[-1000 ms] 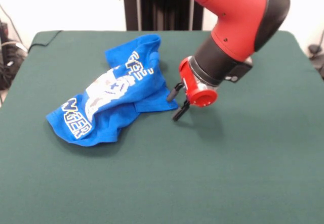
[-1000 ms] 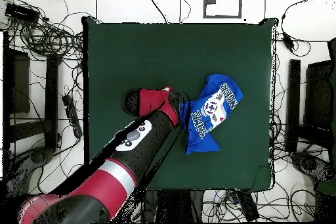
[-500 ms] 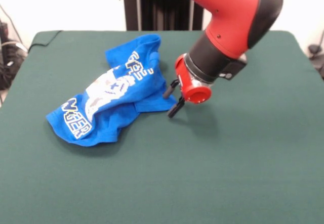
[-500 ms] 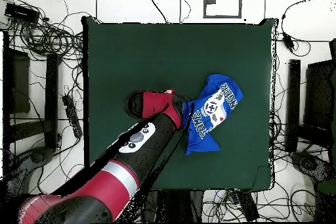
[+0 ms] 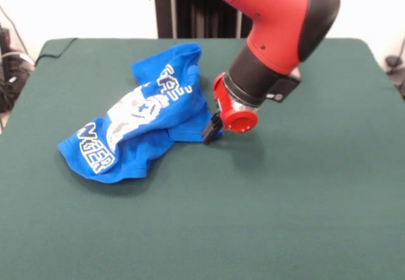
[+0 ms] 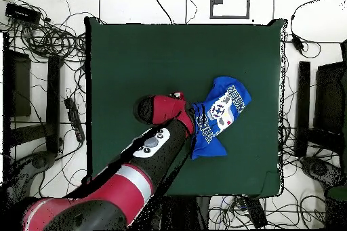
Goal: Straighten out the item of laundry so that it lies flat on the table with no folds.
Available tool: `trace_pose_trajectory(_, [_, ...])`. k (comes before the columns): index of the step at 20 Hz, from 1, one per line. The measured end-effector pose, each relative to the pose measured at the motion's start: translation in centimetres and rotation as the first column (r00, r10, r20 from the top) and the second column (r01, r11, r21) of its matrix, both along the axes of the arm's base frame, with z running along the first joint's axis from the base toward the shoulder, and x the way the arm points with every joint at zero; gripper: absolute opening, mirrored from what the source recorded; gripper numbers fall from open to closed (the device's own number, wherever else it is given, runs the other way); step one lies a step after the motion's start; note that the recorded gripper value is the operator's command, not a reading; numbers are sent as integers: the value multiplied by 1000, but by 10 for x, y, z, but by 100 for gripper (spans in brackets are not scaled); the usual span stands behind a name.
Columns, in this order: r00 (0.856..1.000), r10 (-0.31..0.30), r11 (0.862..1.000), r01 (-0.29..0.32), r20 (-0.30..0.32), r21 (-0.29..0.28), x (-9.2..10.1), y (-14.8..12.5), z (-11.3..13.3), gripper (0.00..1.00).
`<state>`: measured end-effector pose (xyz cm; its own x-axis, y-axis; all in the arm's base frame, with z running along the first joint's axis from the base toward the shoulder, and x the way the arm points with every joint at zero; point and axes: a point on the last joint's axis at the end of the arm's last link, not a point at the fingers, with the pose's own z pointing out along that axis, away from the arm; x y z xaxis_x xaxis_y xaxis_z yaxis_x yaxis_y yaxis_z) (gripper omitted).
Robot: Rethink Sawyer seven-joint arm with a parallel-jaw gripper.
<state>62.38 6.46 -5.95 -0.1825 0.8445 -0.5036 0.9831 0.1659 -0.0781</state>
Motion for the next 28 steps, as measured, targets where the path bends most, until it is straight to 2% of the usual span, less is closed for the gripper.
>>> trace_pose_trajectory(19, [1000,15,1000,-15,-4,11,0,-1,0,0])
trace_pose_trajectory(20, [1000,17,1000,-17,-4,10,0,-1,0,100])
trace_pose_trajectory(28, [999,51,999,-51,-18,-3,-4,4,0,100])
